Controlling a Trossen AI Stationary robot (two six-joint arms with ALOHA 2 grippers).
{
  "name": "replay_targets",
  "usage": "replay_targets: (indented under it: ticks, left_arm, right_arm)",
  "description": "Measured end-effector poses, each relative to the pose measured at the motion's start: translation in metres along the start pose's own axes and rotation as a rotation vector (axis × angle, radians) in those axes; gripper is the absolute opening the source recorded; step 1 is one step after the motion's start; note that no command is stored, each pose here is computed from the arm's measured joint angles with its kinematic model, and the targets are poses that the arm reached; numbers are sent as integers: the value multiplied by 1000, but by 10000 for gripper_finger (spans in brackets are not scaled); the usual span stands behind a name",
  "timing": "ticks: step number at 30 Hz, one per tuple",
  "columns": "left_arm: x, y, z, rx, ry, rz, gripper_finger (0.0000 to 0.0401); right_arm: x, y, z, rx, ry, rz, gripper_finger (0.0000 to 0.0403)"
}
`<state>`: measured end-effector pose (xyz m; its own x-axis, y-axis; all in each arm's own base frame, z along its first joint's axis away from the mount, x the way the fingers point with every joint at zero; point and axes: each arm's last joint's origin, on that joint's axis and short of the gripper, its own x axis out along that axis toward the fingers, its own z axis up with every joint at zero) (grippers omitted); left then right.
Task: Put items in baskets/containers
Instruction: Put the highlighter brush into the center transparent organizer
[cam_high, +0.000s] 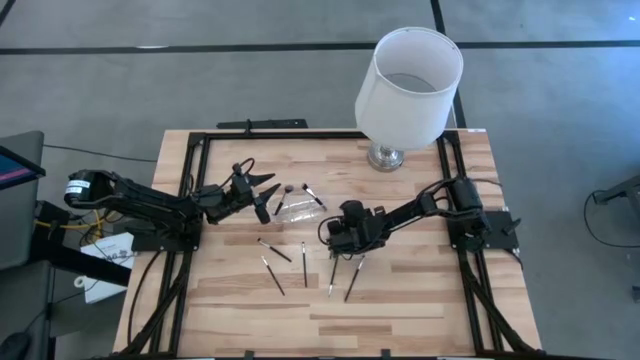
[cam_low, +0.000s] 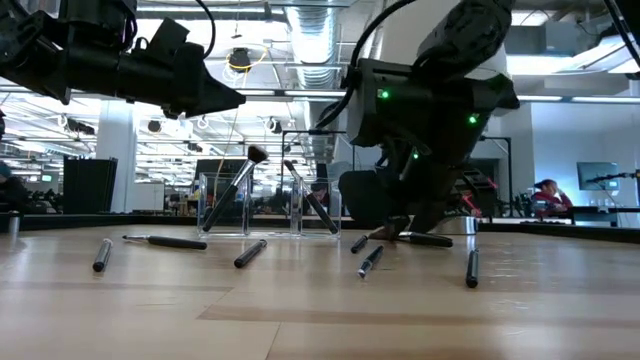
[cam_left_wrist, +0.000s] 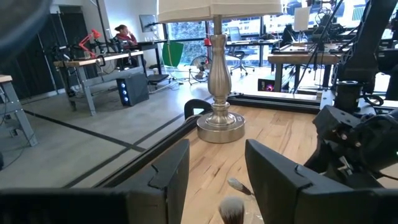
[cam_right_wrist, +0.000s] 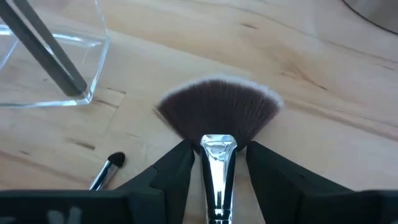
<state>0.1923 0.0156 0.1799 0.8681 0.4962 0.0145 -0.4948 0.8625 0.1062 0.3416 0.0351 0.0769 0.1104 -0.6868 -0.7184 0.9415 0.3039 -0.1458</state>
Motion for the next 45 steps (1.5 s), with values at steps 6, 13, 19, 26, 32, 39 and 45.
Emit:
replay_targets:
  ticks: [6,13,19,26,32,39,45]
  left_arm:
    - [0,0,0,0,0,0,154]
    - [0,0,0,0,0,0,154]
    - [0,0,0,0,0,0,154]
    - [0,0,0,0,0,0,154]
    - [0,0,0,0,0,0,154]
    - [0,0,0,-1,-1,0,154]
    - [0,0,1,-3,-4,0,154]
  right_arm:
    - [11,-6,-10,17,-86,26,138]
    - [18,-13,-18,36,-170,51,126]
    - [19,-12,-17,11,-171,57,81]
    - [9,-12,-10,12,-142,86,44]
    - [-36,-23,23,31,-178,127,41]
    - [-95,-33,51,100,-504,192,44]
    - [-95,-18,35,96,-681,154,38]
